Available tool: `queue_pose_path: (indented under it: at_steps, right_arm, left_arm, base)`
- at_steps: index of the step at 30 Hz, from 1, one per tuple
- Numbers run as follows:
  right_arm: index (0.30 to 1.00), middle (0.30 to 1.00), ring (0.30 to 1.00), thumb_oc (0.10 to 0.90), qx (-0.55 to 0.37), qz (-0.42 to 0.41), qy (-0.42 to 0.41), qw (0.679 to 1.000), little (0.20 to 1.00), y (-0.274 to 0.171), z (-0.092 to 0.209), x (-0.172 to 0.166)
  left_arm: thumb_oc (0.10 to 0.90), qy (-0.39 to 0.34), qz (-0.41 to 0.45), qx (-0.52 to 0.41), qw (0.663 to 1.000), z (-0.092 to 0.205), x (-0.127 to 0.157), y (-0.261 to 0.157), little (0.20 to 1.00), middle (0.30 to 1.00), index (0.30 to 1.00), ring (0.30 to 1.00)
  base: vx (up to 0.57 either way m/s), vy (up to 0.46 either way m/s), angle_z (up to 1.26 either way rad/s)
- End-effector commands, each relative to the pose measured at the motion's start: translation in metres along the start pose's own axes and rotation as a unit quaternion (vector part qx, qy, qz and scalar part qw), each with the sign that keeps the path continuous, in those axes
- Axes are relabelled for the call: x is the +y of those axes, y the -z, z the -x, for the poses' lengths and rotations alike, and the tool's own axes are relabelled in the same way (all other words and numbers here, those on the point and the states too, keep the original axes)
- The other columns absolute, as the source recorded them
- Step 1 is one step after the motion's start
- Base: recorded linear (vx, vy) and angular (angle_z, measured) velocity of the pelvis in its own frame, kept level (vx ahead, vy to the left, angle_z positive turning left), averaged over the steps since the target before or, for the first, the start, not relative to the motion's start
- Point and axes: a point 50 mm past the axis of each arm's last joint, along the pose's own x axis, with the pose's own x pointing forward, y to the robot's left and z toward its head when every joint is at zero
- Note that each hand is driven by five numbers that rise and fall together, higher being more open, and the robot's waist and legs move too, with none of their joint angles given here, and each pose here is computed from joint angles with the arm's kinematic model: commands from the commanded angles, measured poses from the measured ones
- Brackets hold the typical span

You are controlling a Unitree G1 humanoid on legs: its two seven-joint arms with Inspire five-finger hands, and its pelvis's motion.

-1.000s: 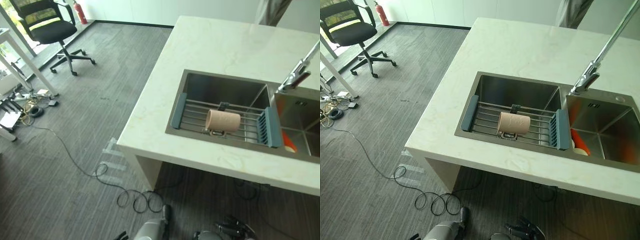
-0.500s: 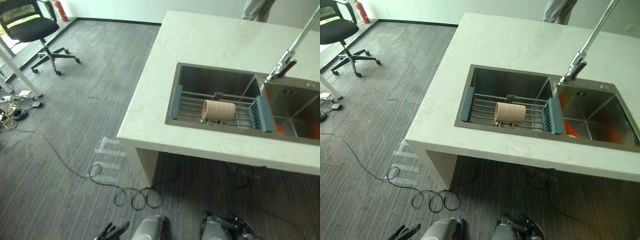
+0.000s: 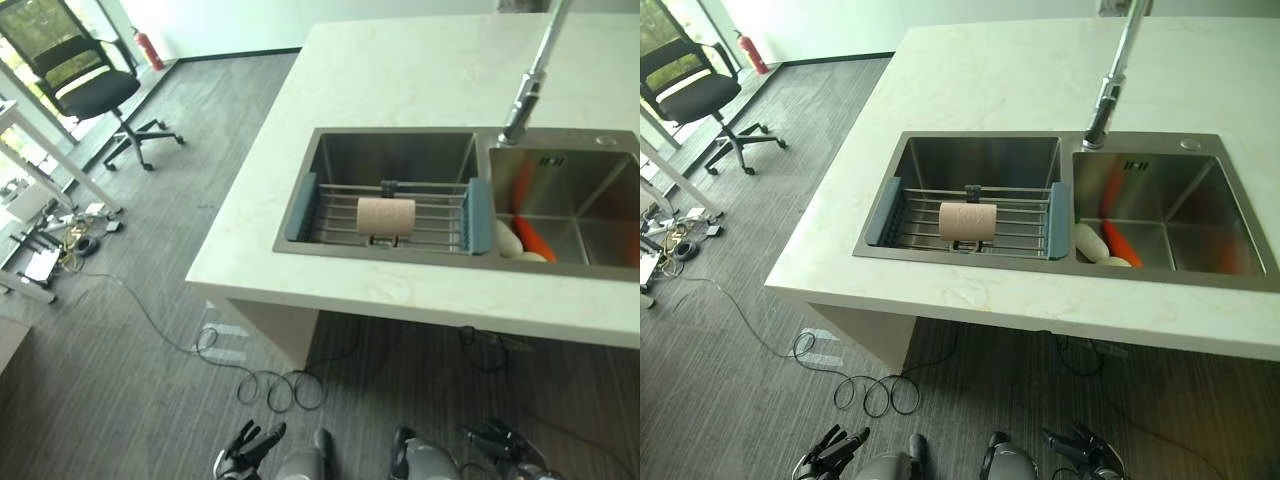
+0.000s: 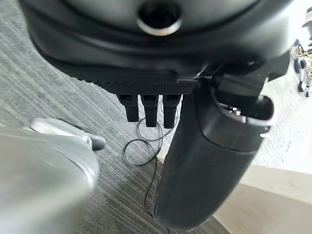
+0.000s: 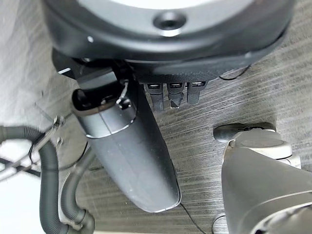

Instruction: Place the dishes in the dishwasher.

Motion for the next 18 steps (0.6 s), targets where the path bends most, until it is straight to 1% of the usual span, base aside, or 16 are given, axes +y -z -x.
queue_pose_path:
  at_steps: [1, 7, 8, 9, 12, 14, 15, 17, 18]
  right_arm:
    - [0.900, 0.900, 0.900, 0.800, -0.004, -0.006, -0.018, 1.000, 0.900, 0.005, 0.000, 0.006]
    - [0.900, 0.900, 0.900, 0.800, 0.002, 0.001, -0.017, 1.000, 0.900, 0.008, 0.002, 0.004]
    - [0.900, 0.900, 0.900, 0.800, 0.000, 0.002, -0.018, 1.000, 0.900, 0.007, 0.002, 0.003]
    - [0.900, 0.900, 0.900, 0.800, -0.001, 0.004, -0.018, 1.000, 0.900, 0.007, 0.002, 0.002]
    - [0.900, 0.900, 0.900, 0.800, 0.000, 0.005, -0.015, 1.000, 0.900, 0.005, 0.003, -0.003]
    - [0.900, 0.900, 0.900, 0.800, -0.001, 0.004, -0.012, 1.000, 0.900, 0.003, 0.004, -0.007]
    - [0.900, 0.900, 0.900, 0.800, -0.001, 0.003, -0.008, 1.000, 0.900, 0.002, 0.006, -0.012]
    - [0.900, 0.900, 0.900, 0.800, -0.001, 0.004, -0.005, 1.000, 0.900, 0.001, 0.007, -0.015]
    - [0.900, 0.900, 0.900, 0.800, 0.000, 0.005, -0.002, 1.000, 0.900, 0.001, 0.008, -0.018]
  left_arm:
    - [0.800, -0.054, -0.005, -0.027, 0.998, 0.002, 0.031, -0.016, 0.900, 0.900, 0.900, 0.900]
    - [0.800, -0.078, 0.027, -0.057, 0.995, 0.007, 0.040, -0.014, 0.900, 0.900, 0.900, 0.900]
    - [0.800, -0.093, 0.051, -0.082, 0.991, 0.008, 0.045, -0.020, 0.900, 0.900, 0.900, 0.900]
    - [0.800, -0.097, 0.057, -0.089, 0.990, 0.009, 0.047, -0.022, 0.900, 0.900, 0.900, 0.900]
    - [0.800, -0.127, 0.078, -0.154, 0.977, 0.012, 0.057, -0.043, 0.900, 0.900, 0.900, 0.900]
    - [0.800, -0.155, 0.088, -0.207, 0.962, 0.016, 0.066, -0.064, 0.900, 0.900, 0.900, 0.900]
    - [0.800, -0.181, 0.101, -0.248, 0.946, 0.021, 0.075, -0.081, 0.900, 0.900, 0.900, 0.900]
    - [0.800, -0.204, 0.111, -0.282, 0.931, 0.026, 0.081, -0.094, 0.900, 0.900, 0.900, 0.900]
    - [0.800, -0.226, 0.112, -0.313, 0.916, 0.031, 0.088, -0.107, 0.900, 0.900, 0.900, 0.900]
  base:
    - [0.10, 0.022, 0.01]
    - [0.06, 0.007, -0.06]
    - [0.03, -0.006, 0.03]
    - [0.03, 0.000, 0.03]
    - [0.00, 0.000, 0.00]
    - [0.01, 0.018, 0.00]
    - [0.01, 0.045, -0.02]
    - [0.00, 0.043, -0.02]
    - [0.00, 0.039, -0.03]
